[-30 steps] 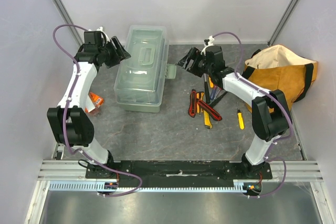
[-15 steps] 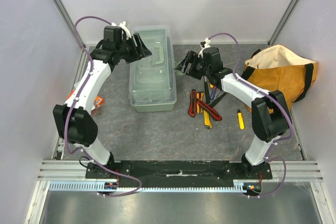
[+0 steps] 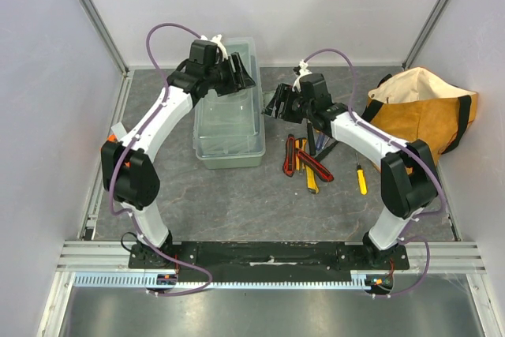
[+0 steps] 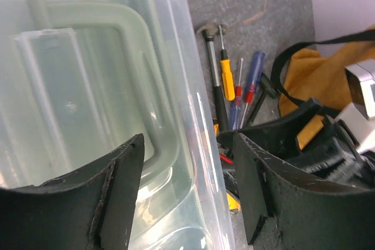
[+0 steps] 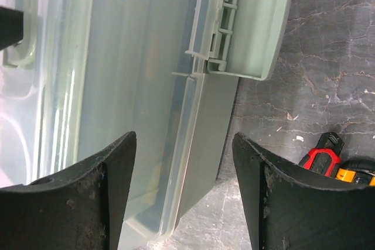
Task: Pack the tool kit
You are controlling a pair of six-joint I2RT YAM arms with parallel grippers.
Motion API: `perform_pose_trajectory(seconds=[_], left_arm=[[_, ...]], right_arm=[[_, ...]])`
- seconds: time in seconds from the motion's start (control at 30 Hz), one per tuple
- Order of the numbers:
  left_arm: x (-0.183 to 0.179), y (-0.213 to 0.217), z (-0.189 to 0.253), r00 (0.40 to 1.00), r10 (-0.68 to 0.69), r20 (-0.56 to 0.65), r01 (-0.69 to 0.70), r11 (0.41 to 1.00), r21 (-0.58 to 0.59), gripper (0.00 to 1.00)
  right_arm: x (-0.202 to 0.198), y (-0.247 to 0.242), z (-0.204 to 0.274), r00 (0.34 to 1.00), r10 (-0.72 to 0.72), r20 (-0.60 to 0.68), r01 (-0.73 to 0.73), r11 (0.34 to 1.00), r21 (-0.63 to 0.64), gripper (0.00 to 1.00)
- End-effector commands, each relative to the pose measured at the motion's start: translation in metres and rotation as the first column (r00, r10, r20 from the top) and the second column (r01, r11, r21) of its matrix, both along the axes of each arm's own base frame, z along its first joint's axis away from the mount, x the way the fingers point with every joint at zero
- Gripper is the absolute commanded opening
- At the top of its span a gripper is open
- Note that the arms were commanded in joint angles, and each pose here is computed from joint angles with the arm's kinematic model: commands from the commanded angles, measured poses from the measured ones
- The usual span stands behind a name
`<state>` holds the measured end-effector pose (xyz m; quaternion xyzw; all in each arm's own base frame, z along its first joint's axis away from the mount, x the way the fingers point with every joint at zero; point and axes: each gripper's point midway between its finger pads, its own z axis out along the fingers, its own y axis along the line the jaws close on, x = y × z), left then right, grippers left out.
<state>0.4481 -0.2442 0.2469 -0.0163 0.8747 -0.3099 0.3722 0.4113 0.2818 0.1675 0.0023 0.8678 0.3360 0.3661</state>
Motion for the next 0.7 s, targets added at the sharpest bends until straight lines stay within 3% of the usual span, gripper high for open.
perform_pose_trajectory(seconds=[0.0, 0.23, 0.37, 0.5, 0.67], left_arm=[[0.014, 0.010, 0.003, 0.991, 0.132, -0.002, -0.132, 0.991, 0.006, 0.68], [0.015, -0.011, -0.022, 0.993, 0.089, -0.076, -0.090, 0.996, -0.009, 0.68], [-0.005, -0.044, -0.005, 0.986, -0.118, -0.119, 0.086, 0.966, -0.242, 0.68], [-0.013, -0.048, 0.015, 0.979, -0.193, -0.057, 0.161, 0.921, -0.355, 0.68], [-0.019, -0.042, 0.037, 0.964, -0.265, 0.020, 0.234, 0.813, -0.532, 0.67]], right_arm=[[-0.011, 0.005, 0.026, 0.996, 0.044, 0.074, -0.044, 0.999, -0.005, 0.74], [-0.015, 0.002, 0.024, 0.996, 0.047, 0.069, -0.046, 0.999, -0.021, 0.74], [-0.017, 0.001, 0.021, 0.997, 0.045, 0.057, -0.044, 0.999, -0.022, 0.74], [-0.018, 0.006, 0.032, 0.997, 0.057, 0.055, -0.058, 0.998, 0.015, 0.75], [-0.014, 0.010, 0.049, 0.995, 0.058, 0.079, -0.061, 0.997, 0.038, 0.76]])
